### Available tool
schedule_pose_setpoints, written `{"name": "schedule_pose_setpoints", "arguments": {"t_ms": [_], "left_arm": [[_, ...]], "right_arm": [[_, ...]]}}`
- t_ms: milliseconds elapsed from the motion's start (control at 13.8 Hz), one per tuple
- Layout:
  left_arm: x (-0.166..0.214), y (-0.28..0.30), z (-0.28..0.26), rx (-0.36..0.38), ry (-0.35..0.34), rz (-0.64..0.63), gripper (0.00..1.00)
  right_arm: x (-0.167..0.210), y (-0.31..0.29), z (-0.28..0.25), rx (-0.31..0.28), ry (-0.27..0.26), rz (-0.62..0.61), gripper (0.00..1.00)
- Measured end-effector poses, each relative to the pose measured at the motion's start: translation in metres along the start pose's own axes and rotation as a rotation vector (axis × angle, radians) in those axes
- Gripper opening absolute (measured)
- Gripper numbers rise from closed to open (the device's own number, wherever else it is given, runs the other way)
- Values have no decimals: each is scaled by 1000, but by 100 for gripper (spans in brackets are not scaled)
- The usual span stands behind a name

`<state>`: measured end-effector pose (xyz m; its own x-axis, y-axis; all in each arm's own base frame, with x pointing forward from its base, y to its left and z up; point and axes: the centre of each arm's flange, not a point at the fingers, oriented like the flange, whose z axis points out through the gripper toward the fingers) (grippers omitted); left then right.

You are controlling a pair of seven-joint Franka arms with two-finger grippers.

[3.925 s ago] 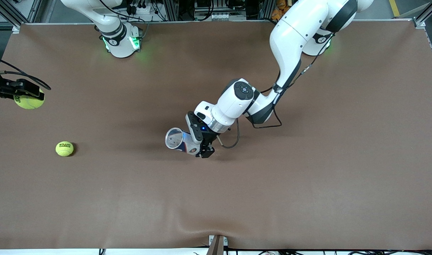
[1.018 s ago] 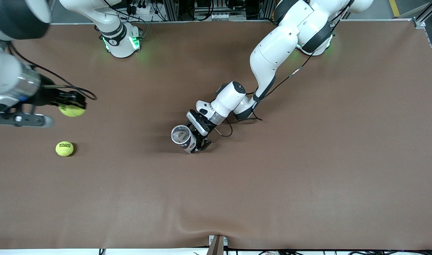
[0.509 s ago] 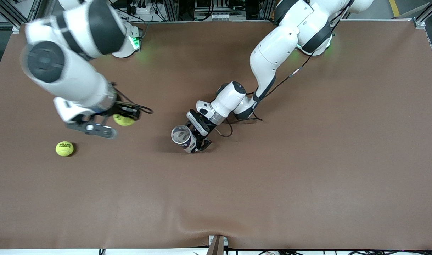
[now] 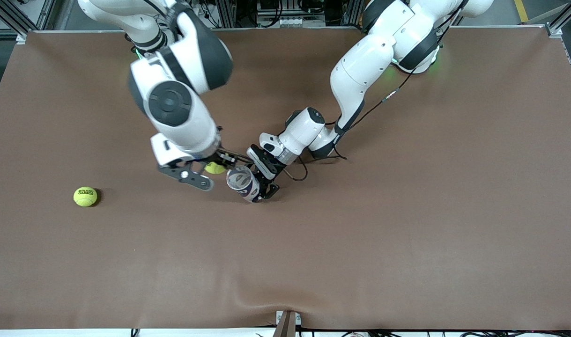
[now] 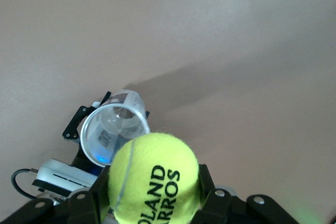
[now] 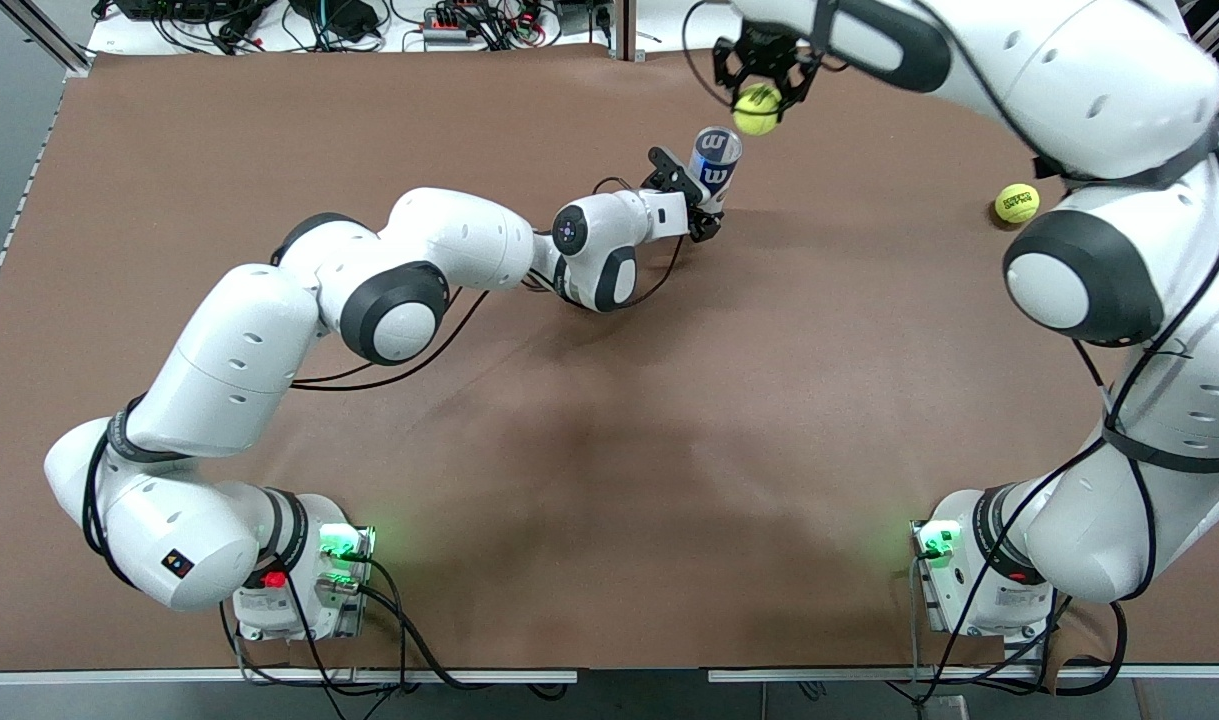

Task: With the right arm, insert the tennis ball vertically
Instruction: 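Carry the tennis ball with the right gripper over the tube opening, then lower the ball into the tube and open the right gripper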

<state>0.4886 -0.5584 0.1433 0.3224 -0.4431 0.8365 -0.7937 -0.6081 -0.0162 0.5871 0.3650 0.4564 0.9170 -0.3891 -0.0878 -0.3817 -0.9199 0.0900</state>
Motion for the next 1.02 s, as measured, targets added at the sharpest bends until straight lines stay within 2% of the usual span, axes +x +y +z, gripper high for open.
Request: {"name": "schedule_pose_setpoints", "arguments": {"t_ms": [363,654,1018], "left_arm": [[0,0,0,0,0,0,81],[-1,0,0,1,0,0,81],[-1,0,0,1,1,0,82]], "right_arm": [[-12,-38,48,-1,20,34,67],[-4,-39,58,-17,55,36,67],[-1,-39,62,-24,67,34,67]]}}
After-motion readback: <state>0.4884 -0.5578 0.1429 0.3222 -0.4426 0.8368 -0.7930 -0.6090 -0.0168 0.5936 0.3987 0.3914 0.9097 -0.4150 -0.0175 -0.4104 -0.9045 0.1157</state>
